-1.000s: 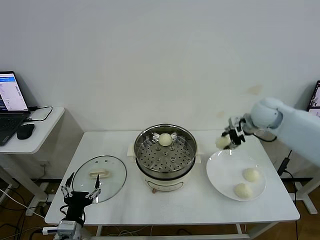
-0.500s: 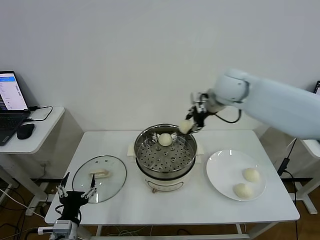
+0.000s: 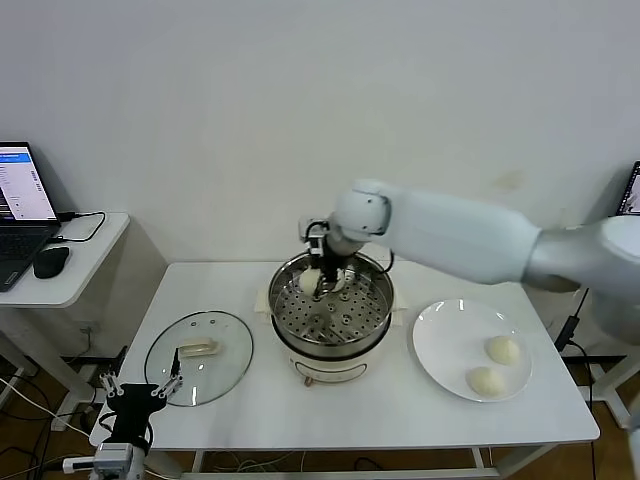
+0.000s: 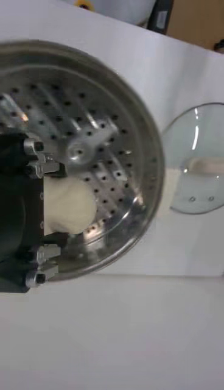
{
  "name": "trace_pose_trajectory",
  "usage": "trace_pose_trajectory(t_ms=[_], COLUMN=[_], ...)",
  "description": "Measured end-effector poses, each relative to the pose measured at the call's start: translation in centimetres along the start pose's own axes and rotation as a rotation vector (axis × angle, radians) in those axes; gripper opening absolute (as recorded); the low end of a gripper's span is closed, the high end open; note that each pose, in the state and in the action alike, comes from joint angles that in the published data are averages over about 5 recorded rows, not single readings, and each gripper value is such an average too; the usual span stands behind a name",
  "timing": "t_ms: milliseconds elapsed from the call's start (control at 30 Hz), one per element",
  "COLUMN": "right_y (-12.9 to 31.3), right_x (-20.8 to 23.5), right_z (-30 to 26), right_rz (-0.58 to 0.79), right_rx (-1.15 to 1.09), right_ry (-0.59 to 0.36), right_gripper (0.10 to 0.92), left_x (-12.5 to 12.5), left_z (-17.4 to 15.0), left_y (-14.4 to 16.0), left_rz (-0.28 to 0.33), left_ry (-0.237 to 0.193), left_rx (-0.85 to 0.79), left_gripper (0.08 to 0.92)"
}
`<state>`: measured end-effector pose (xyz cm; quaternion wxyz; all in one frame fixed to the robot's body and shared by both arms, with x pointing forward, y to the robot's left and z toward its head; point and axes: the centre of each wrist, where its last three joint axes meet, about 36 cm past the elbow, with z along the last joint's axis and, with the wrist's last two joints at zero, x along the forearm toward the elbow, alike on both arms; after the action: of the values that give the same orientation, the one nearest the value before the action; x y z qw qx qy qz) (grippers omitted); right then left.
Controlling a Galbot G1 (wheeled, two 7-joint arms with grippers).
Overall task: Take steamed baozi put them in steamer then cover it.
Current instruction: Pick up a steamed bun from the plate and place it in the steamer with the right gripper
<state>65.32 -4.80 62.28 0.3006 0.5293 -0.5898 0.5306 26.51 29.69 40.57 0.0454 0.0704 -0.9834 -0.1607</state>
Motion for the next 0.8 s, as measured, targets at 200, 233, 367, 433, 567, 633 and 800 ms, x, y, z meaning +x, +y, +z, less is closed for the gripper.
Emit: trace_pose_trajectory(t_ms=[200,233,367,433,567,633,800], right_y=[0.3,0.4,0.5,0.5,0.4,0.3,0.0], right_x=[-3.1,-3.5,-4.9,-5.4,-6.1,-6.2,-5.3], right_z=[-1.3,-1.4,-2.0,-2.2,-2.3,-2.3,-2.0], right_rz=[-0.014,-0.015,-0.017,-0.015,-0.008,-0.007,-0.014], right_rx=[-0.014,-0.015,-0.020,-0.024,-0.034,-0.038,-0.035], right_ry=[0.011,0.012,0.012,0.012,0.016,0.021,0.025], right_gripper=[0.560,0.560,0.562,0.563,0.604,0.657,0.789], left_x=[0.0,-0.1,-0.1,-0.1,-0.1,-0.1,0.0], left_z=[0.1,0.2,0.3,0.3,0.3,0.2,0.2], left_y=[0.0,0.0,0.0,0.0,0.0,0.0,0.0], left_rz=[-0.004,-0.004,-0.006,-0.006,-0.007,-0.008,-0.009], left_ry=[0.000,0.000,0.000,-0.001,-0.001,-0.002,-0.003], left_rx=[0.002,0.002,0.003,0.004,0.004,0.004,0.004], left_gripper=[0.823,0.823,0.823,0.823,0.823,0.823,0.823])
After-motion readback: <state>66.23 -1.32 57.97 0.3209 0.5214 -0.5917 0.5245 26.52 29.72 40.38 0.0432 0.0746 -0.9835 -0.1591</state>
